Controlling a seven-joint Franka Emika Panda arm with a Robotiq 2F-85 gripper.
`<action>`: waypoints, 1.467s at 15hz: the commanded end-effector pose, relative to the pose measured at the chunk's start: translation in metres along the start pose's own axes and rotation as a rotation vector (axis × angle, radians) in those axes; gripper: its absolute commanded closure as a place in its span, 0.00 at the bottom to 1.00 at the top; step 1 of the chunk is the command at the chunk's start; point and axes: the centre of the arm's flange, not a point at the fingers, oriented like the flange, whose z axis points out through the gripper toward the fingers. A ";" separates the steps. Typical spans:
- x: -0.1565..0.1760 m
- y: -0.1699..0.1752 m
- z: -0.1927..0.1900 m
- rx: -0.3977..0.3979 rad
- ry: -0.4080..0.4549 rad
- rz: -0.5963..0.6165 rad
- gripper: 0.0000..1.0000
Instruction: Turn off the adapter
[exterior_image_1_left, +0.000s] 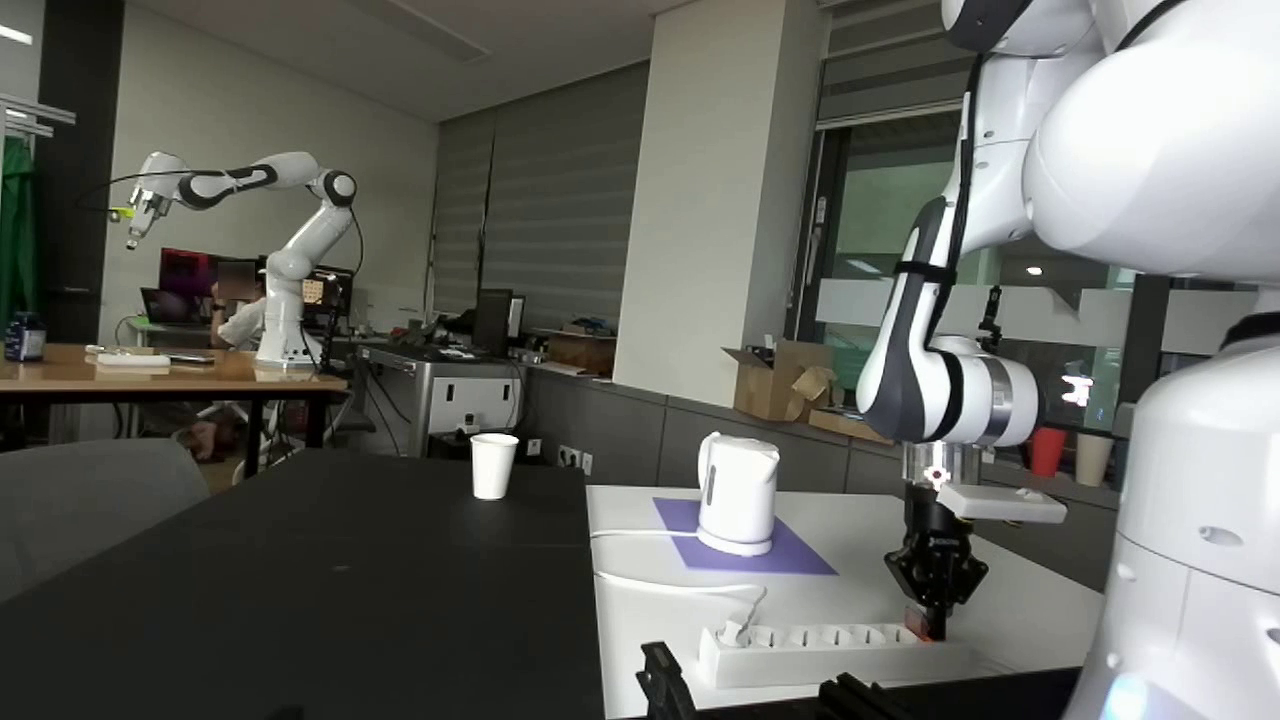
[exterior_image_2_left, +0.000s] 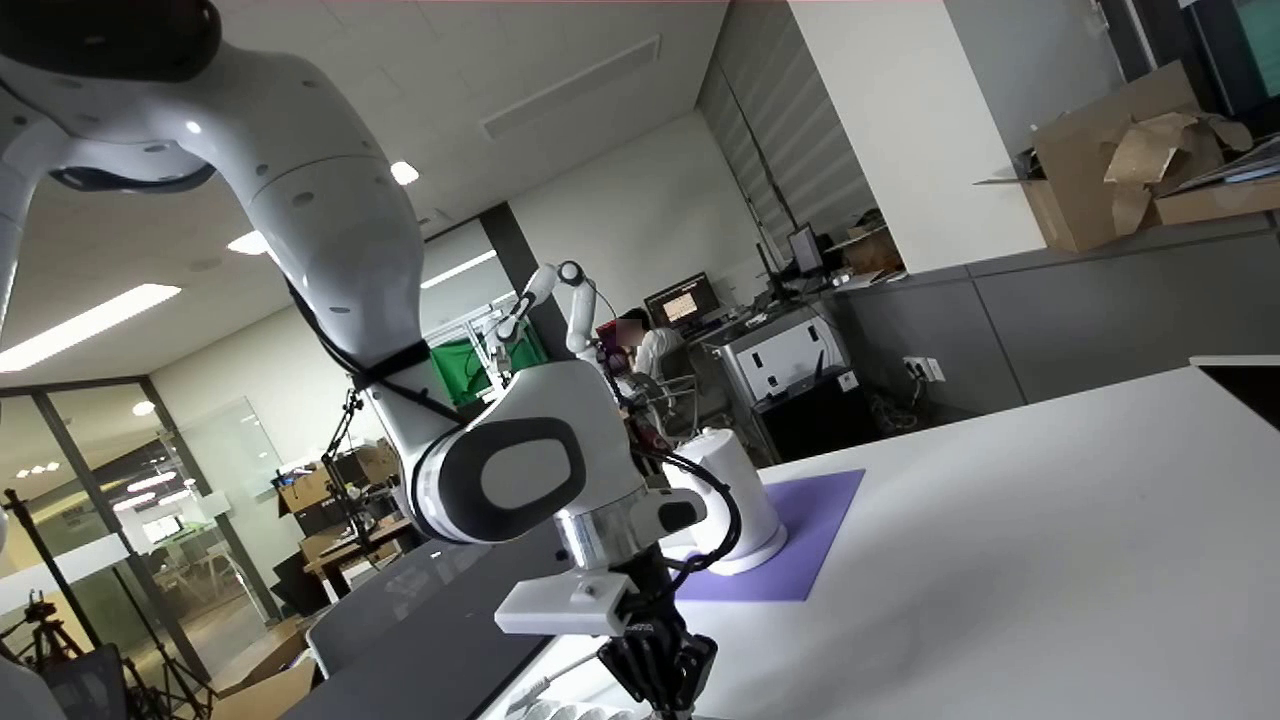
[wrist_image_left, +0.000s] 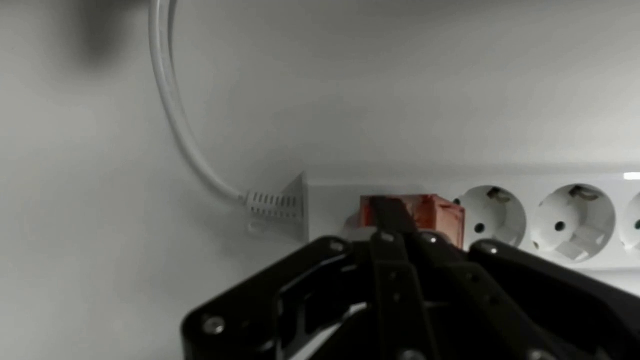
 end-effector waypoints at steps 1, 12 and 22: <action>0.002 0.000 0.011 0.019 0.028 0.035 1.00; -0.059 -0.023 0.037 -0.087 0.240 0.026 1.00; -0.044 -0.028 0.020 -0.125 0.284 0.002 1.00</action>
